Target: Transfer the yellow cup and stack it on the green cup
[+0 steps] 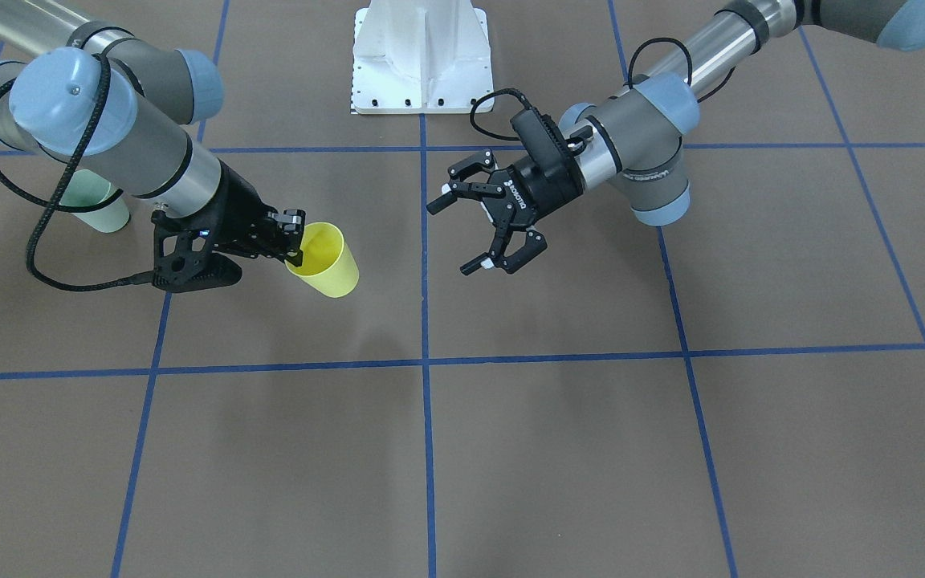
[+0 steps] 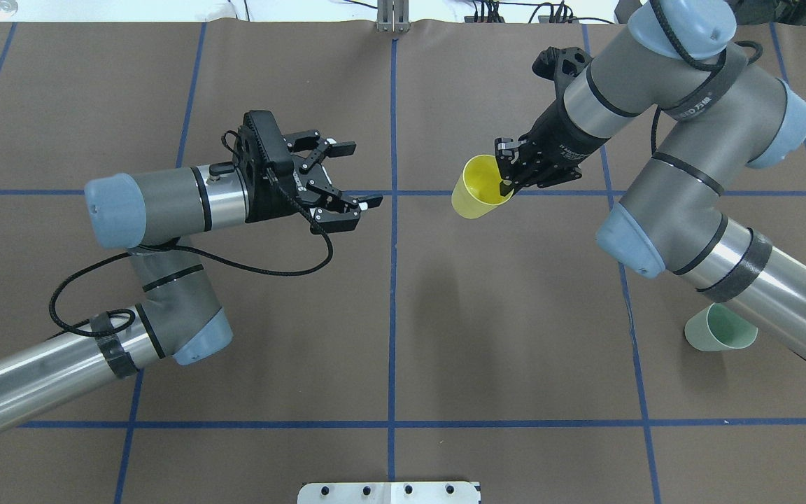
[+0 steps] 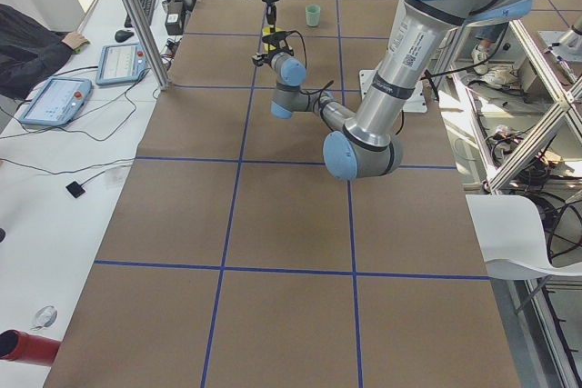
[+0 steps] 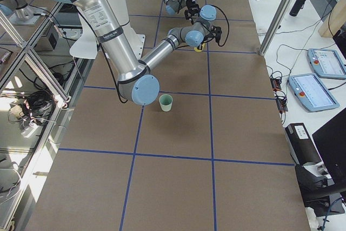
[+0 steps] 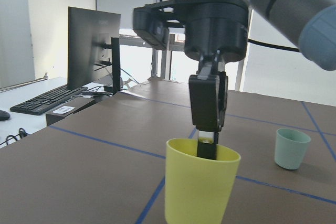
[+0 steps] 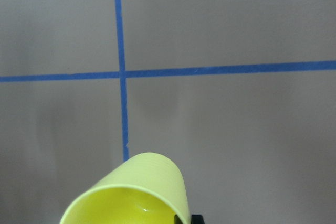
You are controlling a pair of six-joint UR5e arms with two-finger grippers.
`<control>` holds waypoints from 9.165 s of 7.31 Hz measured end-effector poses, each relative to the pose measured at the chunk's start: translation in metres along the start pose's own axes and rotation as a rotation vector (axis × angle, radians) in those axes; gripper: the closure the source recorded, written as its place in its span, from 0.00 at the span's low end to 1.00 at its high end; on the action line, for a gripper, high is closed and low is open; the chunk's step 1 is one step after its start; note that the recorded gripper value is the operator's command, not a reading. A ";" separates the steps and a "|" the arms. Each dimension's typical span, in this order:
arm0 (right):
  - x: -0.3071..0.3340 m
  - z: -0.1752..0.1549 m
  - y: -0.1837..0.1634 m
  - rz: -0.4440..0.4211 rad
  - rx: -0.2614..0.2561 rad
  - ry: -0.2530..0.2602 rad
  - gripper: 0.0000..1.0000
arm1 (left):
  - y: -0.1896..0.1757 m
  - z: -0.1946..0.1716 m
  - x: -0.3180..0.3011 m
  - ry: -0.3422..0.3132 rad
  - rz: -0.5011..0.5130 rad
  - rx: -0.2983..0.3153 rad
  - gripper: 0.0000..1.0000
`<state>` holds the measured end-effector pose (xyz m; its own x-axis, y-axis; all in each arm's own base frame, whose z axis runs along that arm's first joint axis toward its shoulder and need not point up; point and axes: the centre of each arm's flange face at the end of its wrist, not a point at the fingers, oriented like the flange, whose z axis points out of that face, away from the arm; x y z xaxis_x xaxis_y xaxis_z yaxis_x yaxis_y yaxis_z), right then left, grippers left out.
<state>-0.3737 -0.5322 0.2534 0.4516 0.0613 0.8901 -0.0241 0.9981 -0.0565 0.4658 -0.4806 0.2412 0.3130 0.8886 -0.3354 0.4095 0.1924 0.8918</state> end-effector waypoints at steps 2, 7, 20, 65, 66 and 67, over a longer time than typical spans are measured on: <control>0.017 -0.025 -0.021 0.019 0.062 0.009 1.00 | -0.018 -0.016 -0.062 -0.174 -0.016 -0.164 0.01; 0.141 -0.096 -0.063 -0.065 0.196 0.113 1.00 | -0.053 -0.122 -0.205 -0.546 -0.149 -0.625 0.00; 0.260 -0.099 0.089 -0.151 -0.238 0.391 1.00 | 0.048 -0.268 -0.291 -0.580 -0.228 -1.082 0.00; 0.520 -0.207 0.032 0.023 0.087 0.246 0.00 | 0.112 -0.572 -0.312 -0.658 -0.713 -1.024 0.00; 0.521 -0.207 0.032 0.024 0.087 0.246 0.00 | 0.112 -0.572 -0.312 -0.658 -0.713 -1.023 0.00; 0.521 -0.207 0.033 0.024 0.086 0.246 0.00 | 0.112 -0.572 -0.312 -0.658 -0.712 -1.023 0.00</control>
<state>0.0450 -0.4685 0.6219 0.6532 0.0928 0.7514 -0.1087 0.9937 -0.0283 -0.0765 -0.4981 0.6192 0.7596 0.1746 -0.6265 -0.0589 0.9778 0.2010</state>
